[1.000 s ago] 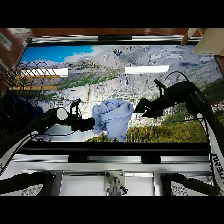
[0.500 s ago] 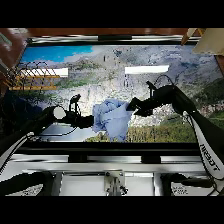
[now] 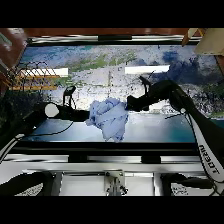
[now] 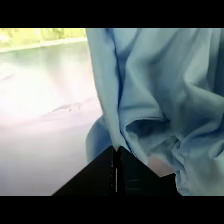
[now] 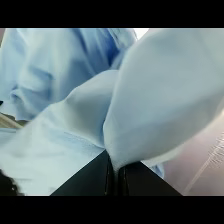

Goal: Fold the shirts.

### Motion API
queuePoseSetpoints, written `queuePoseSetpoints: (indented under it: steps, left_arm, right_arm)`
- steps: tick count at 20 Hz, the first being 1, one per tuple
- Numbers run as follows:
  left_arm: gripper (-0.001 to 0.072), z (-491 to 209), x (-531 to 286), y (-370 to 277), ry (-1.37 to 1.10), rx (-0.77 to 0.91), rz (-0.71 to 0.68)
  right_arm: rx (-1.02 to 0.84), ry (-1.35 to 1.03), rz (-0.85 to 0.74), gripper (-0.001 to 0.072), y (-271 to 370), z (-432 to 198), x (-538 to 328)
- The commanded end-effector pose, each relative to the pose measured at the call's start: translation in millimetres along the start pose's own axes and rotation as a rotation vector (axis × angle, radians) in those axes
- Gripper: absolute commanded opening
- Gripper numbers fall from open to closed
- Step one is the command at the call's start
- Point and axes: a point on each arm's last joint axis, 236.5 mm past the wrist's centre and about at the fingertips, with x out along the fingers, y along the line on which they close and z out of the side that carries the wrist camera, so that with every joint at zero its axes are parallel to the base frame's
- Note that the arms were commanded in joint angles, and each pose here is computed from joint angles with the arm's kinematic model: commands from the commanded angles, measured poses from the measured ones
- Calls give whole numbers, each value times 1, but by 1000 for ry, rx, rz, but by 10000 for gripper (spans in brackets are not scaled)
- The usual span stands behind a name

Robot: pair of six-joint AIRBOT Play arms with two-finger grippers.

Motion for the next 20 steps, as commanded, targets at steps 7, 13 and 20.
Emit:
queuePoseSetpoints:
  steps: [7,13,20]
  left_arm:
    - [29,169,-347,-53,-886,242,81]
    - [30,120,-598,-123,-1502,337,-60]
    - [30,105,-513,-58,-1121,292,212]
  right_arm:
    - [-552,-630,132,73,197,52,-252]
    - [-731,-959,246,73,286,-14,-384]
    - [-705,-697,146,73,251,-40,-336]
